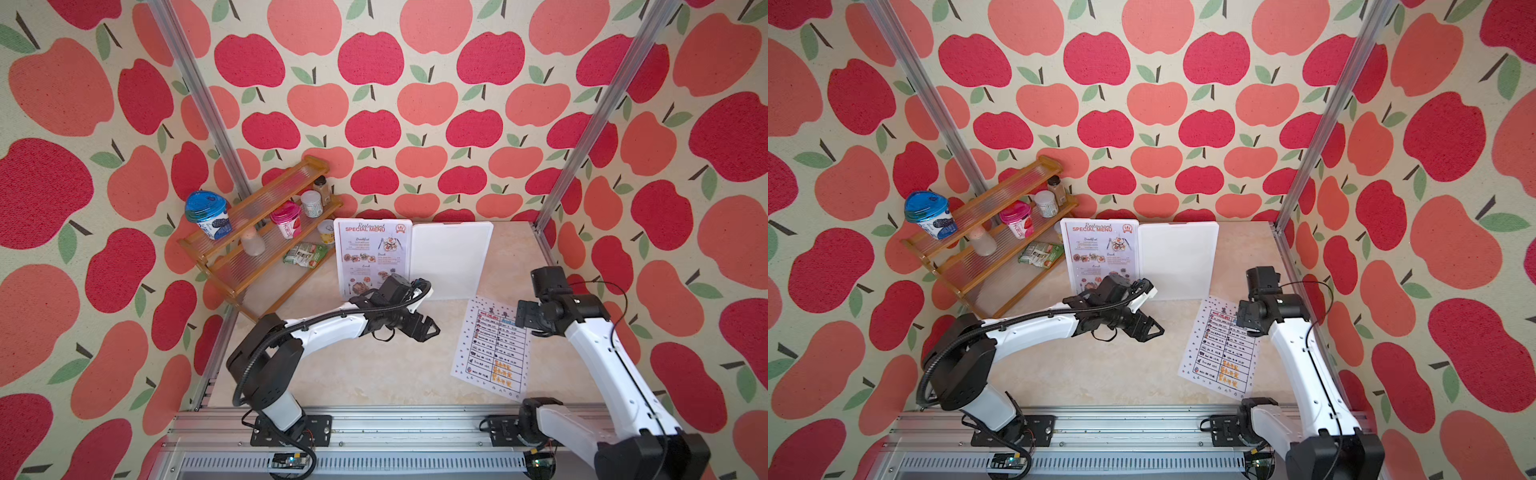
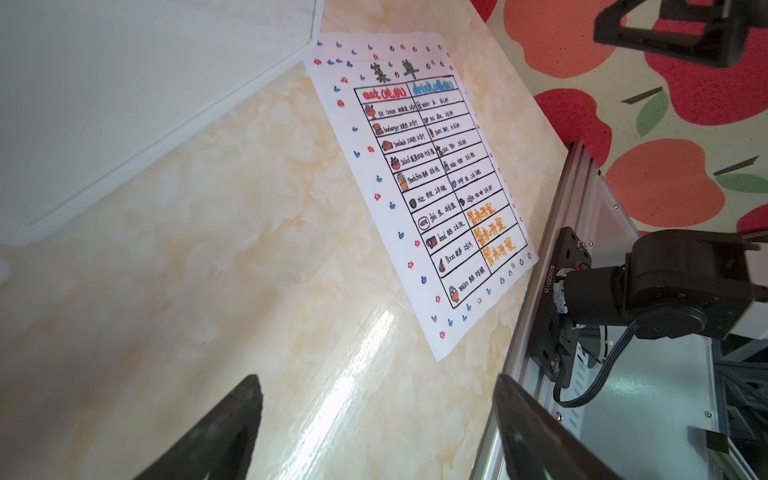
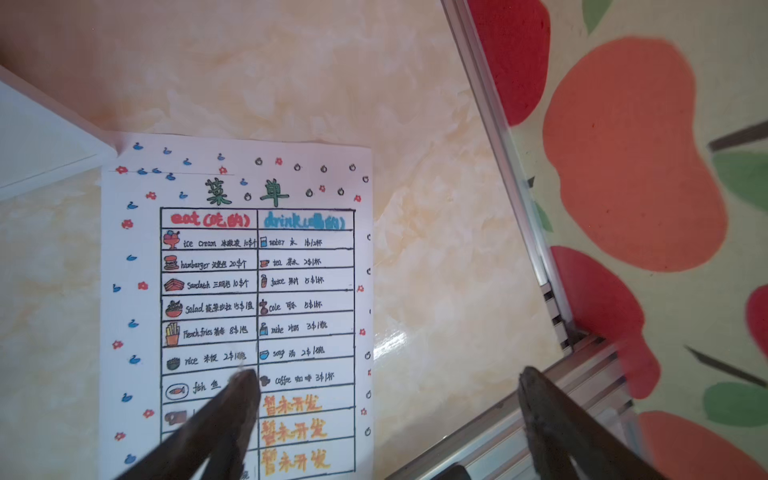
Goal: Insert the menus into the narrow rack
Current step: Pick up the menu from the center of the board.
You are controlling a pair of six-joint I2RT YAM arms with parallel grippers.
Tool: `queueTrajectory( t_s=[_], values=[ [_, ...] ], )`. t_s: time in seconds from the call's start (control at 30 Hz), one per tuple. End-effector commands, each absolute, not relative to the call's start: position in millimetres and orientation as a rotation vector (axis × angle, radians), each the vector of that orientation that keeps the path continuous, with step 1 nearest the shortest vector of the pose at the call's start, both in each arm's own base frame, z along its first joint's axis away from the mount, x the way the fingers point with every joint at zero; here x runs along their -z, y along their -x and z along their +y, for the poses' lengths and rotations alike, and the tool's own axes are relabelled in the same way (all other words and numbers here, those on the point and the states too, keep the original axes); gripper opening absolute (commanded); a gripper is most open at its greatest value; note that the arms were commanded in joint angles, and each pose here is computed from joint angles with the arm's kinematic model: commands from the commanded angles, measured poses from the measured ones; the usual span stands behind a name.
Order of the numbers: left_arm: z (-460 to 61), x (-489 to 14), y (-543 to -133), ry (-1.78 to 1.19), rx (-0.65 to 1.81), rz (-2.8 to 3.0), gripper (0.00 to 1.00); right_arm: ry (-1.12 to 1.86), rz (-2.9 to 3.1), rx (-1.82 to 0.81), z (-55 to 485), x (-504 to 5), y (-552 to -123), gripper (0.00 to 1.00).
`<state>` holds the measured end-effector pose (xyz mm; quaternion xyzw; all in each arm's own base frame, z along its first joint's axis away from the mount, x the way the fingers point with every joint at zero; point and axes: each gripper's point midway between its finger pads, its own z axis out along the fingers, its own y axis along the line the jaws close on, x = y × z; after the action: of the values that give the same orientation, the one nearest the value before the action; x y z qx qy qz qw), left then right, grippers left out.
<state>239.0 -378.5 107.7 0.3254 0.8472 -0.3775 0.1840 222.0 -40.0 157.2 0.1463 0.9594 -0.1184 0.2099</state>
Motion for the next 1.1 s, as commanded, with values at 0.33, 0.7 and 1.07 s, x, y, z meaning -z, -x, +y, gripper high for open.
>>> queueTrajectory(
  t_s=[0.33, 0.7, 1.07],
  values=[
    [-446.7, -85.4, -244.5, -0.977, 1.182, 2.499, 0.89, -0.603, 2.819, -0.281, -5.2, -82.6, -264.4, 0.99],
    [-452.8, -49.3, -242.4, -0.908, 1.047, 2.615, 0.89, -0.547, 2.917, -0.186, -22.0, -41.7, -272.3, 0.99],
    [-467.1, -15.1, -233.5, -0.961, 0.931, 2.685, 0.87, -0.627, 2.955, -0.146, -36.6, -26.8, -264.9, 0.99]
  ],
)
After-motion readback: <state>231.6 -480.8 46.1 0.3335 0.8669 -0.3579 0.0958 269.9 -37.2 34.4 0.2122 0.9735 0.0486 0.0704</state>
